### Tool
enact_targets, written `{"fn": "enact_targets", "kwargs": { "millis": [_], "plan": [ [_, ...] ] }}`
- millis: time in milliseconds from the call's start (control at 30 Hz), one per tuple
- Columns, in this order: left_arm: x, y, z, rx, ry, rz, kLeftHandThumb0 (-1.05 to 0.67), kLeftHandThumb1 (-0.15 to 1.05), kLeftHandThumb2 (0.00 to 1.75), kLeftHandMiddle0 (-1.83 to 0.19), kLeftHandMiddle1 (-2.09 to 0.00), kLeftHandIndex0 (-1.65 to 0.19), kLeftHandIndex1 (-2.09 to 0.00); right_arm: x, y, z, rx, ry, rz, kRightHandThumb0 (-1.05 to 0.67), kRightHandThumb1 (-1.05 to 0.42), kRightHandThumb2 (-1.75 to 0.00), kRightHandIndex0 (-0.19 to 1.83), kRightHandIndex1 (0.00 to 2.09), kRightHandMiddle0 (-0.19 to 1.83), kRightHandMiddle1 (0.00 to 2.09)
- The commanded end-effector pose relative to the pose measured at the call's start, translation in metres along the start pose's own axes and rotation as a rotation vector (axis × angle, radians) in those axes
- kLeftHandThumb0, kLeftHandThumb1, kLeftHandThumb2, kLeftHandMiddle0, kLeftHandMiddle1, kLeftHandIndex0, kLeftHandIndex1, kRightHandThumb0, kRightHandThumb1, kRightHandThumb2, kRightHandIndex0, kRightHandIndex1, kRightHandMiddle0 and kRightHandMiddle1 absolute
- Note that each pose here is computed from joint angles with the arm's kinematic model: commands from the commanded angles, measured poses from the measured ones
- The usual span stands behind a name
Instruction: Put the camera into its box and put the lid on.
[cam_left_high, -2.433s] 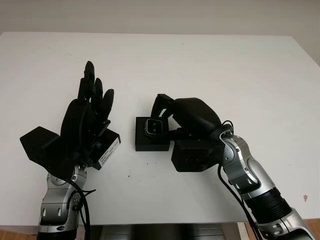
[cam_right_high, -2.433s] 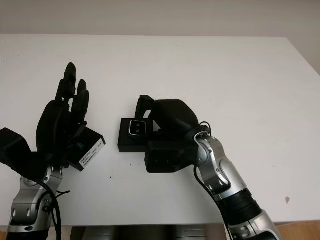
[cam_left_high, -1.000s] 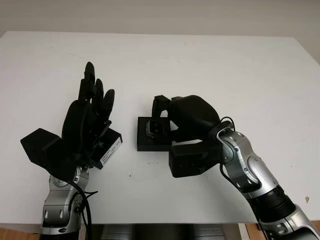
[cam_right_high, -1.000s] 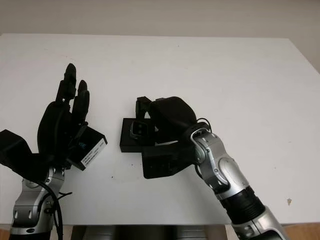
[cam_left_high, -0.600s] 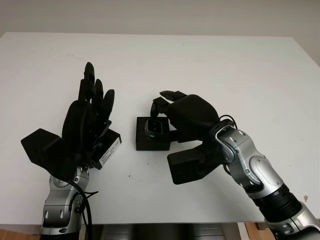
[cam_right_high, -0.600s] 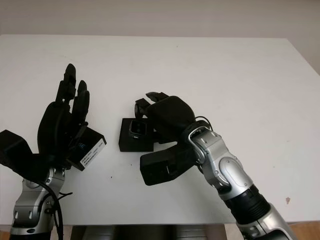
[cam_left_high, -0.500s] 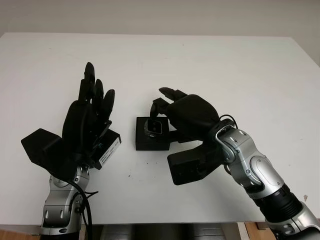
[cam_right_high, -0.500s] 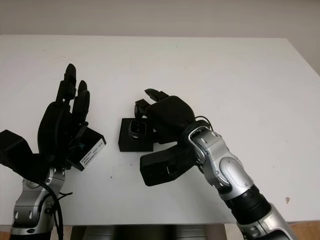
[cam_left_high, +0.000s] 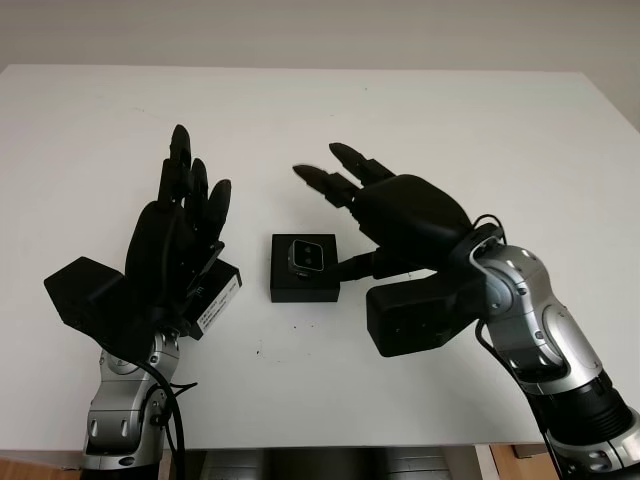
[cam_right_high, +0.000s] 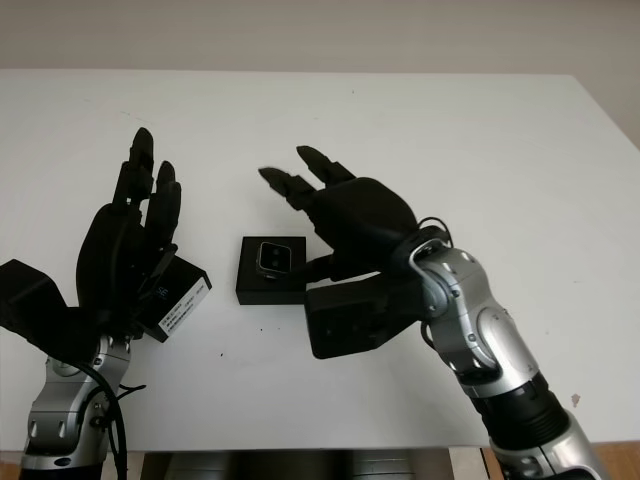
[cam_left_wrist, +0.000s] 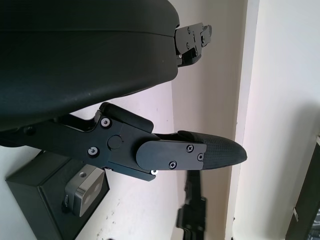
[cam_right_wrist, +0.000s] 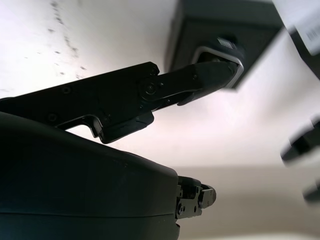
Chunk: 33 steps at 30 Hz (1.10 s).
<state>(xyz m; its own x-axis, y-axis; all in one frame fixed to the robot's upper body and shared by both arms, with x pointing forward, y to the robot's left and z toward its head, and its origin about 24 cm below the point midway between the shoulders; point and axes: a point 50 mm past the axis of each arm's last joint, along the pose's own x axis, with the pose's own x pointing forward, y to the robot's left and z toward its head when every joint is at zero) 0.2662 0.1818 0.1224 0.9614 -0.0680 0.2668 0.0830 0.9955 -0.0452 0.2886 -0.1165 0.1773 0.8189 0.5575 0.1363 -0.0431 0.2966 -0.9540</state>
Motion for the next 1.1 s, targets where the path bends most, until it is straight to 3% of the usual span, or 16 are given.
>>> {"fn": "enact_targets", "kwargs": {
  "millis": [0, 100, 233, 633, 1067],
  "plan": [
    [0.000, 0.001, 0.005, 0.006, -0.020, -0.006, -0.77, 1.05, 0.36, 0.19, 0.00, 0.19, 0.00, -0.003, -0.004, 0.001, 0.035, -0.028, -0.069, -0.71, -1.05, -0.30, 0.07, 0.12, 0.05, 0.15],
    [0.000, 0.002, 0.005, 0.009, -0.020, -0.009, -0.77, 1.05, 0.36, 0.19, 0.00, 0.19, 0.00, -0.006, -0.003, 0.000, 0.095, -0.046, -0.081, -0.72, -1.05, -0.47, 0.09, 0.11, 0.08, 0.16],
    [-0.001, 0.003, 0.006, 0.006, -0.024, -0.013, -0.75, 1.05, 0.37, 0.19, 0.00, 0.19, 0.00, -0.012, 0.008, -0.002, 0.117, -0.079, -0.013, -0.75, -1.05, -0.54, 0.08, 0.09, 0.06, 0.14],
    [-0.003, 0.007, 0.010, -0.002, -0.029, 0.014, -0.76, 1.05, 0.36, 0.19, 0.00, 0.19, 0.00, -0.014, 0.058, -0.011, 0.027, -0.122, 0.206, -0.87, -1.05, -0.61, -0.06, 0.02, -0.05, 0.06],
    [-0.004, 0.007, 0.014, -0.004, -0.032, 0.030, -0.75, 1.05, 0.36, 0.19, 0.00, 0.19, 0.00, -0.019, 0.075, -0.014, -0.140, -0.182, 0.337, -0.95, -1.05, -0.69, -0.12, 0.03, 0.02, 0.09]
  ]
}}
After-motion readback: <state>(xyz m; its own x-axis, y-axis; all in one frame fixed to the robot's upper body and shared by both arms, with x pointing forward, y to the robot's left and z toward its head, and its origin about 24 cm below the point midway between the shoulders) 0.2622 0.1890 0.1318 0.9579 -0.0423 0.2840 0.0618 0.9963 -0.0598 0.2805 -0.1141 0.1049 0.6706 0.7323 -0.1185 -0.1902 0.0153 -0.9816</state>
